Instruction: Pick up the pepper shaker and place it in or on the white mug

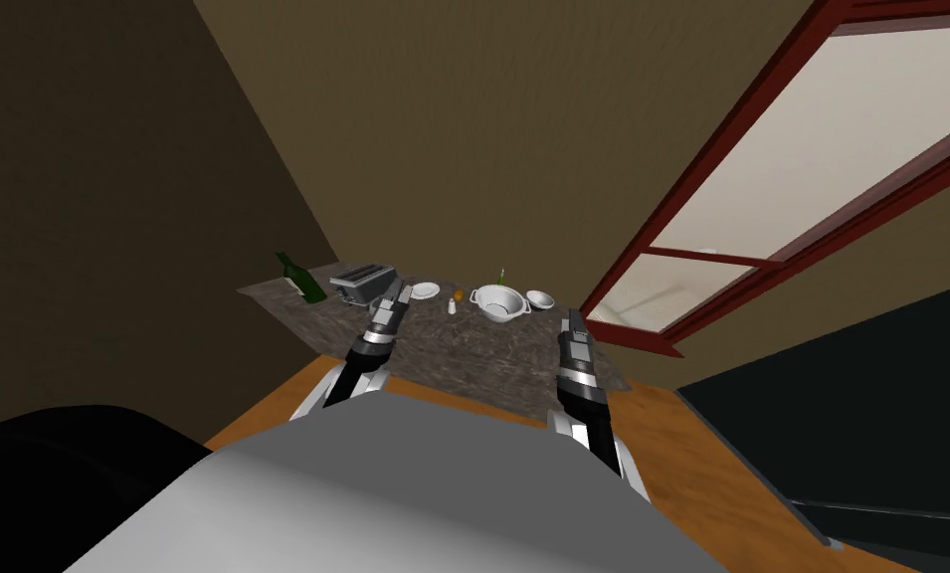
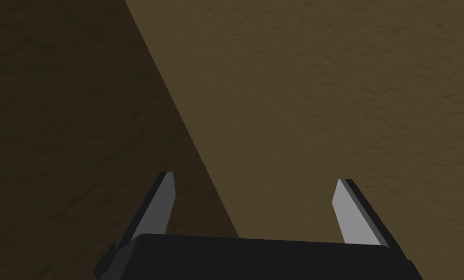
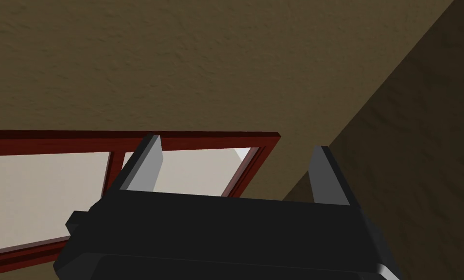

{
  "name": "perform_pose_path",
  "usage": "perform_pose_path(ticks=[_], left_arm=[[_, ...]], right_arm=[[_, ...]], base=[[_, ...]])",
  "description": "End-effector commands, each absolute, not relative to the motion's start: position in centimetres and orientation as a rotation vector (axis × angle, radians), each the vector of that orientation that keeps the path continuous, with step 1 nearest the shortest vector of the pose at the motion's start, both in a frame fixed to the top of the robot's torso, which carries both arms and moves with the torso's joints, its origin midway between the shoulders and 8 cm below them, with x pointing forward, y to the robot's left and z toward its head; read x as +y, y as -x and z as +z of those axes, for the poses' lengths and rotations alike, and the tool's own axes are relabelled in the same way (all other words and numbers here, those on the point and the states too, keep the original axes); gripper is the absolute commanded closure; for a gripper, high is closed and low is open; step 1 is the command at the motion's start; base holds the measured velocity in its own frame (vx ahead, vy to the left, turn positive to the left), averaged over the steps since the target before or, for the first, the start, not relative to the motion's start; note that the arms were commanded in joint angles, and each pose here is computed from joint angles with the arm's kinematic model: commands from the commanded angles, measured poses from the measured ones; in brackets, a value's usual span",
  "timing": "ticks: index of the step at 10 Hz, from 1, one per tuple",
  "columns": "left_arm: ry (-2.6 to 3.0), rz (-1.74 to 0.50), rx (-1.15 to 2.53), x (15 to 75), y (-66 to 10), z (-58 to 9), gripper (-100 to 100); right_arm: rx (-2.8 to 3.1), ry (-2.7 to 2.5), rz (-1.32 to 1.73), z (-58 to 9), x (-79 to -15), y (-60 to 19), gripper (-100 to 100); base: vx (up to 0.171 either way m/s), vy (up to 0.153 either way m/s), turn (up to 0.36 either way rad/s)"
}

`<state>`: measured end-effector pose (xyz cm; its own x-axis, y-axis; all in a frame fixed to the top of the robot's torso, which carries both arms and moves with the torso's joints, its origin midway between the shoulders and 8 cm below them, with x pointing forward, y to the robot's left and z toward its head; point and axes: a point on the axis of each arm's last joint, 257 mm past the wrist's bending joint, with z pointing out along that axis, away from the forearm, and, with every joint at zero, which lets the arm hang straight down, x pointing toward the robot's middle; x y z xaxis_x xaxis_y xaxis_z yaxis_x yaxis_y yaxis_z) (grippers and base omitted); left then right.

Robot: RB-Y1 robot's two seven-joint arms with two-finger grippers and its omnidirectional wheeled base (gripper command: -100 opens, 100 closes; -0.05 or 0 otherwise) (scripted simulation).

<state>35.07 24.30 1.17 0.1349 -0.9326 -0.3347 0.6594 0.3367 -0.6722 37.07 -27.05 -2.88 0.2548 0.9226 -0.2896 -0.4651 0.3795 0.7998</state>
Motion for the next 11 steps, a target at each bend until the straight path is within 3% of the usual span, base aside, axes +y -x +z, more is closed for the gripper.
perform_pose_path(ticks=[1, 11], left_arm=[[0.401, -1.123, 0.881, 24.7, -36.3, -0.6, -100], [0.357, -0.634, 1.255, 30.0, -41.9, -13.4, -100]], right_arm=[[0.850, -0.650, 1.038, -2.9, -27.1, -37.1, 0], [0.851, -0.650, 1.037, -2.9, -27.1, -37.1, 0]], base=[[-0.085, -0.040, -0.126], [-0.067, -0.047, -0.143]])
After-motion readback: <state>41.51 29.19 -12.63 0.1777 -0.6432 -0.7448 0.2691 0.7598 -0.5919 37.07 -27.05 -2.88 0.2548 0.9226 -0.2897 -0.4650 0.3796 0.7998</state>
